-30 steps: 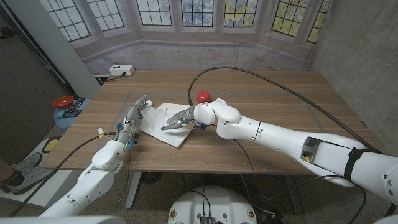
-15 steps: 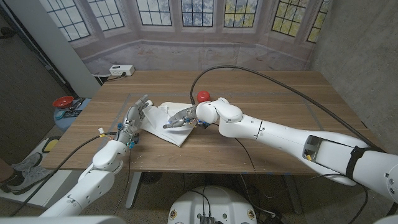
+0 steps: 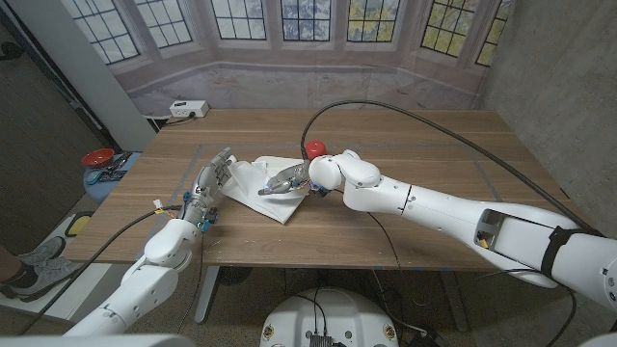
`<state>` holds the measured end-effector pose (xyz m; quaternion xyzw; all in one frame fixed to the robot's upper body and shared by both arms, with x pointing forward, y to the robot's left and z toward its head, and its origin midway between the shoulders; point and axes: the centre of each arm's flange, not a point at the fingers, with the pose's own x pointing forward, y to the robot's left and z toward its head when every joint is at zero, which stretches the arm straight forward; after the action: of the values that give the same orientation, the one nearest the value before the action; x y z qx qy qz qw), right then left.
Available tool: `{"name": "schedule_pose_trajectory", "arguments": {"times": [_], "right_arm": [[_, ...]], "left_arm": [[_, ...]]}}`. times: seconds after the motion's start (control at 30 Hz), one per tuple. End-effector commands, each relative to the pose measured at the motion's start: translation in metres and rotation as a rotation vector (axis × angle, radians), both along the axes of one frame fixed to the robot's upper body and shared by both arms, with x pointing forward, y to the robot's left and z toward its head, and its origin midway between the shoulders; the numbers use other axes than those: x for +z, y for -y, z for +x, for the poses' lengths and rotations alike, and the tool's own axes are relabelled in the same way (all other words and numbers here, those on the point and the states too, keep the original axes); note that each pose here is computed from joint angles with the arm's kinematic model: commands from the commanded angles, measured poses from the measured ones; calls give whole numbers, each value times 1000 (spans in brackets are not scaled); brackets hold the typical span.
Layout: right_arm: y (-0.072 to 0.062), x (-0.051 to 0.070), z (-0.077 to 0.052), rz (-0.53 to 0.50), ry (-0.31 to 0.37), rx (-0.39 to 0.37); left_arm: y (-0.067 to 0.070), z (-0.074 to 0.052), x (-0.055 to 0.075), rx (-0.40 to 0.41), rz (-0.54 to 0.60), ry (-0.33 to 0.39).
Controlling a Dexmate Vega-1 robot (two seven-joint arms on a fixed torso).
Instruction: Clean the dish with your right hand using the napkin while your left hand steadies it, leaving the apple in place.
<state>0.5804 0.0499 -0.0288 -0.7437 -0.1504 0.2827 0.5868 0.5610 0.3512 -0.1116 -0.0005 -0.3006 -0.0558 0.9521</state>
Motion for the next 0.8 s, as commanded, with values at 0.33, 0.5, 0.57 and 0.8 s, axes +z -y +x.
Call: {"name": "schedule_pose_trajectory", "arguments": {"times": [0.33,0.5,0.57,0.8], "right_arm": [[0,11,-8,26,4,32],[-1,13,-3,29,-2,29],[0,13,-1,27,-4,24],[1,11,13,26,-26,1]], "left_arm": [[0,-4,-4,4,-5,-3],[1,-2,-3,1,-4,-3],[1,-1,-2,0,-4,-4],[0,1,-2,2,-5,-11]]}}
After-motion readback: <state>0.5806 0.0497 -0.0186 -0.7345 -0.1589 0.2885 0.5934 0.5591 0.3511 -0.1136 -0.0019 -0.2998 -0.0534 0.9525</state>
